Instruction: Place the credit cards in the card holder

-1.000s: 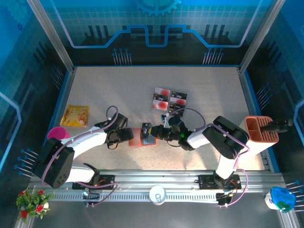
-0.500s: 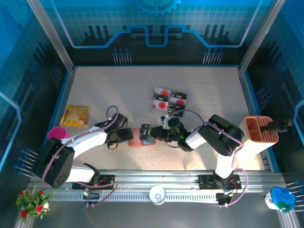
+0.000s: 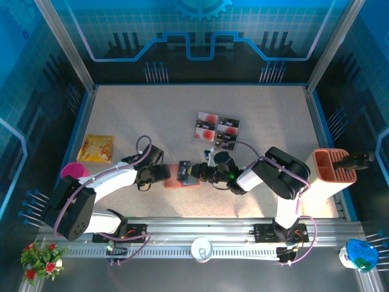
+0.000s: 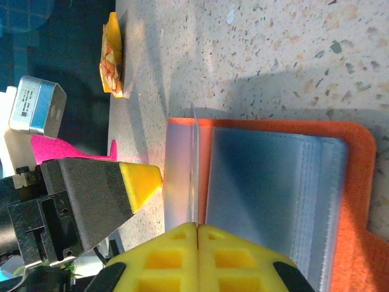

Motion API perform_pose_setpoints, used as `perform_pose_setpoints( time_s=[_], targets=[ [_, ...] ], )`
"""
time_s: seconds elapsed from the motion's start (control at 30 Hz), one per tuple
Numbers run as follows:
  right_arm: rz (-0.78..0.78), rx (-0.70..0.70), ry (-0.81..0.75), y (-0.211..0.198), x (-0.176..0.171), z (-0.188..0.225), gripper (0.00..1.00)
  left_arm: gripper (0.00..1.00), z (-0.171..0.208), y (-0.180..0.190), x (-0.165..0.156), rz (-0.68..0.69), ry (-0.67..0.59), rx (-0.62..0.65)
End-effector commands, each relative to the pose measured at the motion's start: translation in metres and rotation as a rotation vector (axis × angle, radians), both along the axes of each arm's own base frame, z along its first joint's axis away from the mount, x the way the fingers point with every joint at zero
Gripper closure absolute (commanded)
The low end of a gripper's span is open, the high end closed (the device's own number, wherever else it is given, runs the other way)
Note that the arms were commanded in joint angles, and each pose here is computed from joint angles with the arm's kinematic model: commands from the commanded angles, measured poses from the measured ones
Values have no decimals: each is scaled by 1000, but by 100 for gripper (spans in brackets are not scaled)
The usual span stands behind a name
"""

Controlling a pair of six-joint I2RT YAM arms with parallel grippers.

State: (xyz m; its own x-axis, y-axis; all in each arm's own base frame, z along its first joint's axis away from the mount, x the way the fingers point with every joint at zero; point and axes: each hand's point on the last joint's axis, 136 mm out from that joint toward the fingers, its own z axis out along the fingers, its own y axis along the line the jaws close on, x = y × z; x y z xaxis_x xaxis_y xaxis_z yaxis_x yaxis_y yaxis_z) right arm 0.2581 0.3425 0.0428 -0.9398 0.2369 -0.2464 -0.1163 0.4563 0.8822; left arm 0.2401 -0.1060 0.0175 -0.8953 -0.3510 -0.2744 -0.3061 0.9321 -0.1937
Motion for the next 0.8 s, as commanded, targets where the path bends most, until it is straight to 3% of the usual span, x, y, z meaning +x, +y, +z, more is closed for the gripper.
perform_pose_setpoints(
  time_s=[0.0,0.77],
  targets=[
    [25,-3,21,5,-7,-7,100,16,-11,6,-14,-7,63,40],
    [77,-47,99,4,-21,-20,100,16,-12,6,-14,-12,67,39]
  ],
)
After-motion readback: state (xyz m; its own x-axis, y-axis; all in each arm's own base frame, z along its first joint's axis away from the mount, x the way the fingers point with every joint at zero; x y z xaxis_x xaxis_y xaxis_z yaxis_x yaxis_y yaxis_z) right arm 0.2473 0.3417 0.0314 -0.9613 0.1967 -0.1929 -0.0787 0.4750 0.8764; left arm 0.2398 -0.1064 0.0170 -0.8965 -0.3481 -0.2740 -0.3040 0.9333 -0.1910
